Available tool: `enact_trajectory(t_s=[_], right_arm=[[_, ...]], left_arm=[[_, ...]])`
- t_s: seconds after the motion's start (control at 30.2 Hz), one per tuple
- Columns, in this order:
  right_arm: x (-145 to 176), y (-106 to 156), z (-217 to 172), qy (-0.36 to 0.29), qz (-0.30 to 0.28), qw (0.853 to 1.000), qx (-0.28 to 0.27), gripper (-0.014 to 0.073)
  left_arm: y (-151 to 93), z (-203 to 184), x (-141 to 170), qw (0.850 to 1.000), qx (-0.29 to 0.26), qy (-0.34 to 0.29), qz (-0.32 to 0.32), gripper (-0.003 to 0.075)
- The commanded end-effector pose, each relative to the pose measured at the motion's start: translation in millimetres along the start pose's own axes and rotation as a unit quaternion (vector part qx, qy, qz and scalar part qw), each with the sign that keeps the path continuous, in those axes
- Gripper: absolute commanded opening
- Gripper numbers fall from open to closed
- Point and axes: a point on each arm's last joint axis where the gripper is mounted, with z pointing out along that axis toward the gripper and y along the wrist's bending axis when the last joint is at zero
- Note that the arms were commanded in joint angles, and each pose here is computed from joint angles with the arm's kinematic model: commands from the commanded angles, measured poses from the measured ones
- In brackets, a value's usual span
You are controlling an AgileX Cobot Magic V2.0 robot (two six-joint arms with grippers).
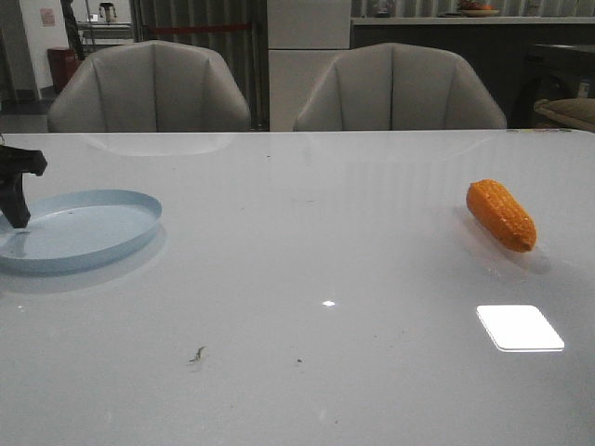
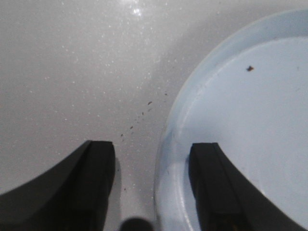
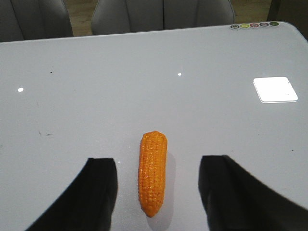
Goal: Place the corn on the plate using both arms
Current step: 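Push the pale blue plate with the left gripper toward the table center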
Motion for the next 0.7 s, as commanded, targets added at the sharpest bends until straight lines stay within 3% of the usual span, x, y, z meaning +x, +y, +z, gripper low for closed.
enact_trajectory(t_s=[0.0, 0.1, 0.23, 0.46, 0.66], right_arm=[[-21.0, 1.9, -6.1, -0.063, -0.001, 0.998, -0.004, 0.0488], [-21.0, 1.9, -6.1, -0.063, -0.001, 0.998, -0.004, 0.0488], [-21.0, 1.9, -6.1, -0.063, -0.001, 0.998, -0.004, 0.0488], [-21.0, 1.9, -6.1, -0.063, -0.001, 0.998, -0.004, 0.0488], [-21.0, 1.9, -6.1, -0.063, -0.001, 0.998, -0.004, 0.0488]], left_arm=[[-3.3, -22.5, -16.9, 0.999, 0.007, -0.05, -0.013, 0.0421], [-3.5, -20.7, -16.2, 0.999, 0.008, -0.047, -0.015, 0.0371], [-3.5, -20.7, -16.0, 0.999, 0.008, -0.046, -0.015, 0.0099], [-4.8, -31.0, -27.5, 0.998, 0.012, -0.056, -0.013, 0.0094], [-21.5, -63.1, -56.5, 0.989, 0.1, -0.08, -0.078, 0.0094]])
